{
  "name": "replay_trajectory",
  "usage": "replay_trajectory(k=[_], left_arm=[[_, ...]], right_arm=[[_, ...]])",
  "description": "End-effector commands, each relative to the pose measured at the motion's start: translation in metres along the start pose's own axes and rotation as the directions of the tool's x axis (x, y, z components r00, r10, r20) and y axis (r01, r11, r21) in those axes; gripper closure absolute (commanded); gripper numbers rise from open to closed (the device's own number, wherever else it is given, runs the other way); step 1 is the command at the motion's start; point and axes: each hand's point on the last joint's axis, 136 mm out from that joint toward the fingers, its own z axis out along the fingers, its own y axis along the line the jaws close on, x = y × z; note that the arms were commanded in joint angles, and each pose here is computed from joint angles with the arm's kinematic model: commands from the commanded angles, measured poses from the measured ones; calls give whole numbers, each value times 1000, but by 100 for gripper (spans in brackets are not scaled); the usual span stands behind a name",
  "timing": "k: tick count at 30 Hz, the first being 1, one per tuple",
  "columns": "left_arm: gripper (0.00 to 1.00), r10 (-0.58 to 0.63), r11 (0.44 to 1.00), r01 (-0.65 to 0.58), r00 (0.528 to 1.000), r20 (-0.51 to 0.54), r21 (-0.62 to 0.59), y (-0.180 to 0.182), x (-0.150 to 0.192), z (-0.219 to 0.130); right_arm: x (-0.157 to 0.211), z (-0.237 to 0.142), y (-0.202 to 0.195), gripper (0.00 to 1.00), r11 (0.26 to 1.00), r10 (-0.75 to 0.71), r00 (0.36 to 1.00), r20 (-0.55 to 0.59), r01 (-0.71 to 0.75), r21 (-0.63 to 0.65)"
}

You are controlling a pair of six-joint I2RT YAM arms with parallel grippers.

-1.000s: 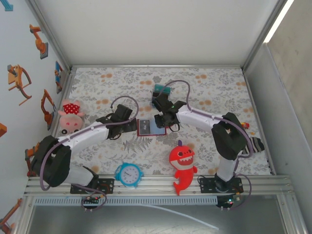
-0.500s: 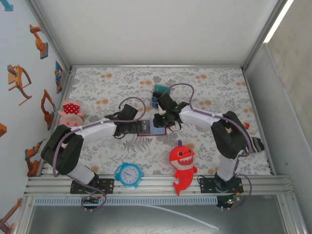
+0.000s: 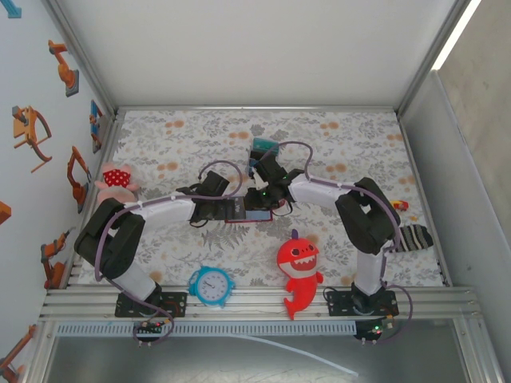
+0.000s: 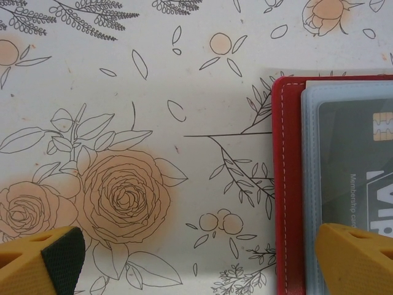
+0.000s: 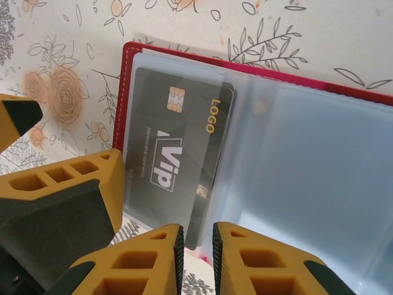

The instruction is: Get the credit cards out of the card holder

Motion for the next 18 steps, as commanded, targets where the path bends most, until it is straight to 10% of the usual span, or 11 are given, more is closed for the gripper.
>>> replay_trajectory(k=[1, 18], left_arm=[[3, 1, 1000, -1, 1000, -7, 0, 0, 3, 0], [3, 9, 1000, -10, 999, -46, -16, 1, 15, 5]], right_arm=[[-7, 4, 12, 80, 998, 6, 1000, 5, -5, -55], [-2, 23, -2, 79, 999, 34, 999, -29, -35, -38]])
